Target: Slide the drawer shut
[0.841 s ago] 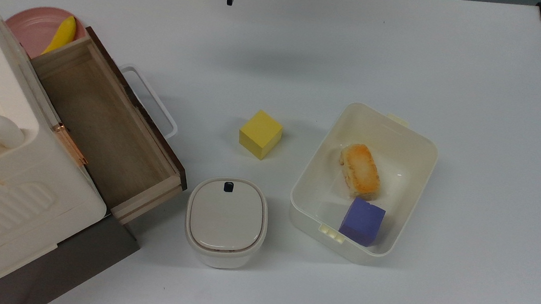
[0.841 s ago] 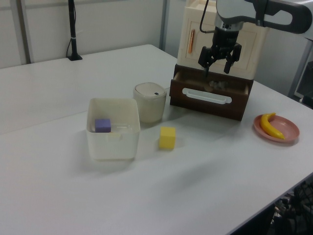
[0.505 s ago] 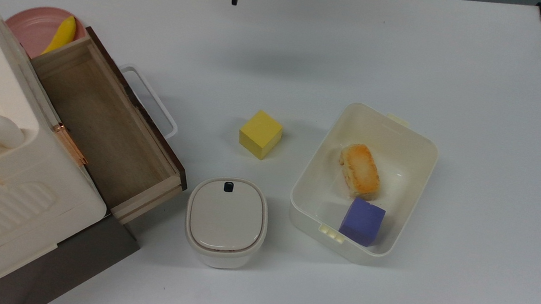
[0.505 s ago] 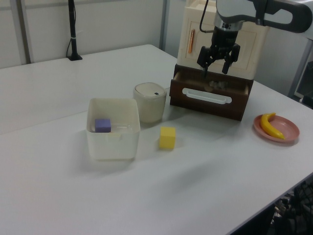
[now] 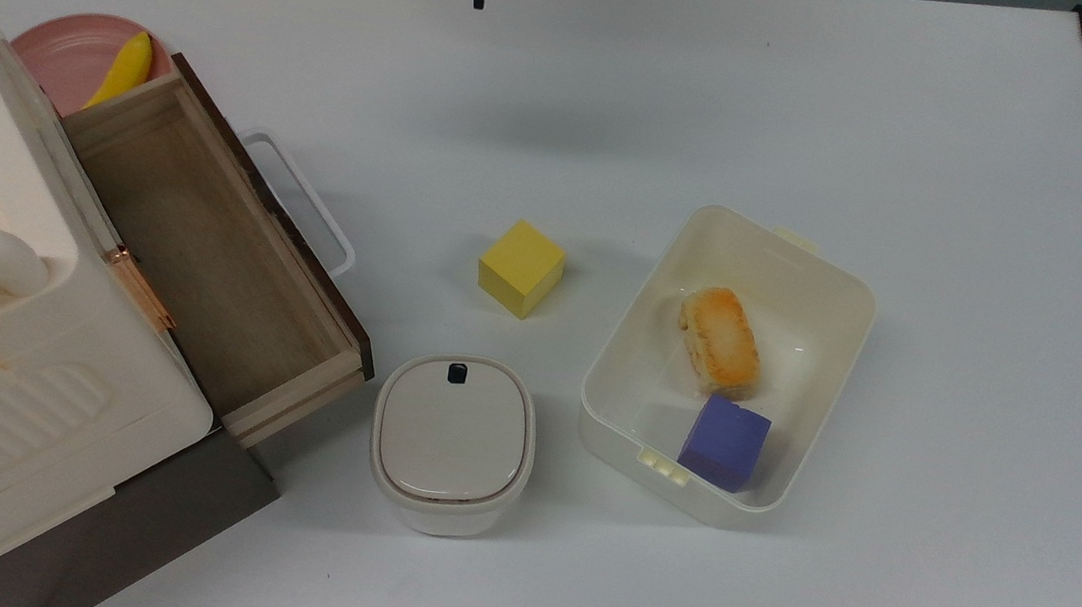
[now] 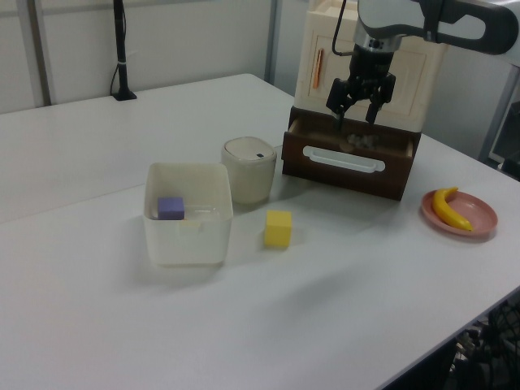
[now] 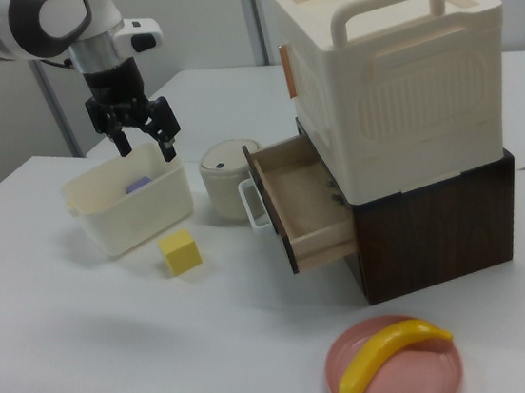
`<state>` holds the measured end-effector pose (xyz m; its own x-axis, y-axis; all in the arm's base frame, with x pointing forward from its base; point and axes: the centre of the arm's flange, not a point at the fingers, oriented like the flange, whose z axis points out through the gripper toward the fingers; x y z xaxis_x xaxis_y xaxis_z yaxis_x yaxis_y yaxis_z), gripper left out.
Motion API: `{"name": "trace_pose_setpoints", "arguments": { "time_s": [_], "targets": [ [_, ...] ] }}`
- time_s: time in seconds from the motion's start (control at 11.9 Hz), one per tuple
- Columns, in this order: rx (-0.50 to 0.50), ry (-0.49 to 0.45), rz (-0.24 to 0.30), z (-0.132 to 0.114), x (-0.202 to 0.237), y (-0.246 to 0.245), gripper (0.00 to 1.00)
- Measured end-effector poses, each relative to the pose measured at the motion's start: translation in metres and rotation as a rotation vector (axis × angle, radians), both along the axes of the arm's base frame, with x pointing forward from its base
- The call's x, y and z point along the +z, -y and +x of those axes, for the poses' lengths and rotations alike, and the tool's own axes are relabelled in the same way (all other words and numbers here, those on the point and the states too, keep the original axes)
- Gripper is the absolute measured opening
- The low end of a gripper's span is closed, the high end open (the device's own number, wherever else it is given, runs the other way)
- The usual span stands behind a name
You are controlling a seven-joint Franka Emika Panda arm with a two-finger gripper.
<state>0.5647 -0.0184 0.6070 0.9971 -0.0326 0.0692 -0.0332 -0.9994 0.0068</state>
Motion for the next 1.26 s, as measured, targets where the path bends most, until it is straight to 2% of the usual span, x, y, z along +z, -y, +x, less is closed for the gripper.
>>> {"name": "trace_pose_setpoints", "arguments": {
  "time_s": [0.17,0.25,0.34,0.59,0.67,0.84,0.93,1.01,1.26],
  "targets": [
    [0.007,0.000,0.000,0.000,0.000,0.000,0.86],
    [0.012,-0.001,-0.001,0.000,0.000,0.000,0.74],
    [0.023,-0.006,-0.001,0.000,-0.003,0.000,0.56],
    [0.043,-0.024,-0.002,0.000,-0.012,-0.002,0.21],
    [0.044,-0.028,-0.001,0.000,-0.014,-0.003,0.04],
    [0.045,-0.042,0.015,-0.001,-0.021,-0.006,0.01],
    [0.048,-0.066,0.042,-0.002,-0.033,-0.014,0.01],
    [0.003,-0.078,0.066,-0.001,-0.047,-0.021,0.01],
    [-0.277,-0.030,0.093,0.008,-0.088,-0.022,0.01]
  ]
}}
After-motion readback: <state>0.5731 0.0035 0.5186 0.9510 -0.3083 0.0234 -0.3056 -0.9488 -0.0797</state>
